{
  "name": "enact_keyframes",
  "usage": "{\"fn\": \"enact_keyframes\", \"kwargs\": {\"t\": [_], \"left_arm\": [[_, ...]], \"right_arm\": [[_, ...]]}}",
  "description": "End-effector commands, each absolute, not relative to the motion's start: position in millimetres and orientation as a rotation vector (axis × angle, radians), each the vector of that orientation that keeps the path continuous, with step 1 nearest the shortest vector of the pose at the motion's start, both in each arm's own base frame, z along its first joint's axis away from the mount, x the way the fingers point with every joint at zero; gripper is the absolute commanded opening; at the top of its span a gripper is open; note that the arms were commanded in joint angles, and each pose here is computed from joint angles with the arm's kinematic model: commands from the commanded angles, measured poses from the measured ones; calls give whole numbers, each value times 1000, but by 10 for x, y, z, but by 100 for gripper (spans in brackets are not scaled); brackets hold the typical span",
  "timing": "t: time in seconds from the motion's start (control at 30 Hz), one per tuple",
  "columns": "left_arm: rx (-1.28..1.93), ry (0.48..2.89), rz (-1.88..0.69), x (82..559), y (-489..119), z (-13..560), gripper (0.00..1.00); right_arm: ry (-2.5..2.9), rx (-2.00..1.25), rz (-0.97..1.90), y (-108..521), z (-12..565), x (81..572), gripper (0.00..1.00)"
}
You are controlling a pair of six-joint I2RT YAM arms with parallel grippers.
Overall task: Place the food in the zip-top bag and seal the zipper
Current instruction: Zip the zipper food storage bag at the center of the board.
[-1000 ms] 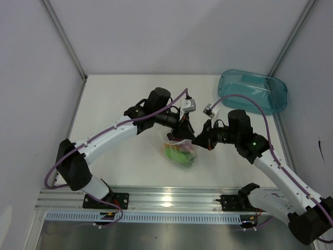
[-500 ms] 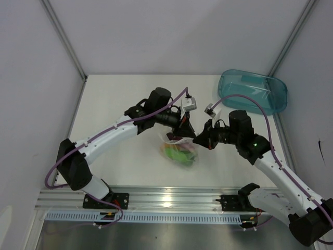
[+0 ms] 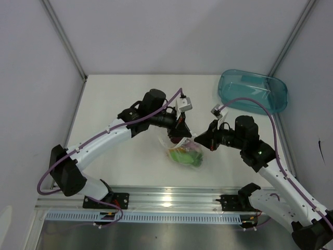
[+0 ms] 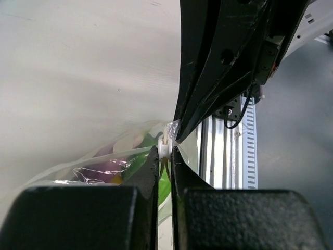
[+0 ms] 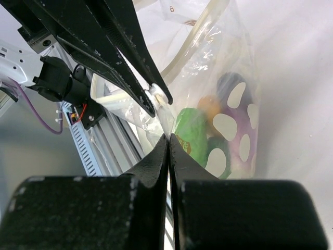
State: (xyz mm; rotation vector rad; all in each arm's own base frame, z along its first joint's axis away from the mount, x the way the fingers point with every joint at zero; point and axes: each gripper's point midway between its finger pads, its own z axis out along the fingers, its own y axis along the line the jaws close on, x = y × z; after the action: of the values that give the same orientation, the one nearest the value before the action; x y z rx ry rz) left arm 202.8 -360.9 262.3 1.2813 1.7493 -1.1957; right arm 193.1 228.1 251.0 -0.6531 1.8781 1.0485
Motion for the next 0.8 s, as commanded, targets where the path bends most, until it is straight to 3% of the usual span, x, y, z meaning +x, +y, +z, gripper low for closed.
{"fn": "enact_keyframes", "kwargs": {"t": [0.0, 0.17, 0.2, 0.23, 0.3, 0.5, 0.57, 0.6, 0.63, 0.7, 0.73, 0.77], "left_arm": [[1260, 1723, -1183, 2024, -3472, 2726, 1], [1311, 1644, -1281, 1886, -3514, 2915, 1], [1319, 1638, -1296, 1858, -3513, 2930, 1], [1325, 1624, -1301, 1850, -3517, 2968, 1], [1329, 1614, -1309, 1831, -3514, 2998, 1], [1347, 1583, -1335, 1764, -3503, 3069, 1], [1348, 1576, -1338, 1759, -3498, 3084, 1], [1348, 1577, -1340, 1752, -3495, 3085, 1], [1347, 1572, -1339, 1752, -3494, 3098, 1], [1350, 1569, -1342, 1751, -3498, 3097, 1], [1346, 1573, -1343, 1752, -3498, 3097, 1], [1348, 1567, -1345, 1752, -3503, 3113, 1]], "right_arm": [[1857, -626, 1042, 2244, 2570, 1945, 0], [1937, -801, 1225, 2456, 2382, 1765, 2], [1926, -834, 1246, 2506, 2441, 1755, 11], [1958, -846, 1209, 2509, 2388, 1780, 31], [1968, -906, 1196, 2586, 2391, 1769, 44], [1897, -936, 1252, 2695, 2543, 1792, 52], [1903, -924, 1267, 2710, 2520, 1796, 51], [1884, -921, 1268, 2729, 2541, 1816, 45], [1891, -912, 1269, 2730, 2498, 1814, 37], [1868, -894, 1283, 2754, 2528, 1828, 8], [1866, -892, 1289, 2760, 2524, 1821, 0], [1869, -895, 1300, 2767, 2491, 1805, 0]]}}
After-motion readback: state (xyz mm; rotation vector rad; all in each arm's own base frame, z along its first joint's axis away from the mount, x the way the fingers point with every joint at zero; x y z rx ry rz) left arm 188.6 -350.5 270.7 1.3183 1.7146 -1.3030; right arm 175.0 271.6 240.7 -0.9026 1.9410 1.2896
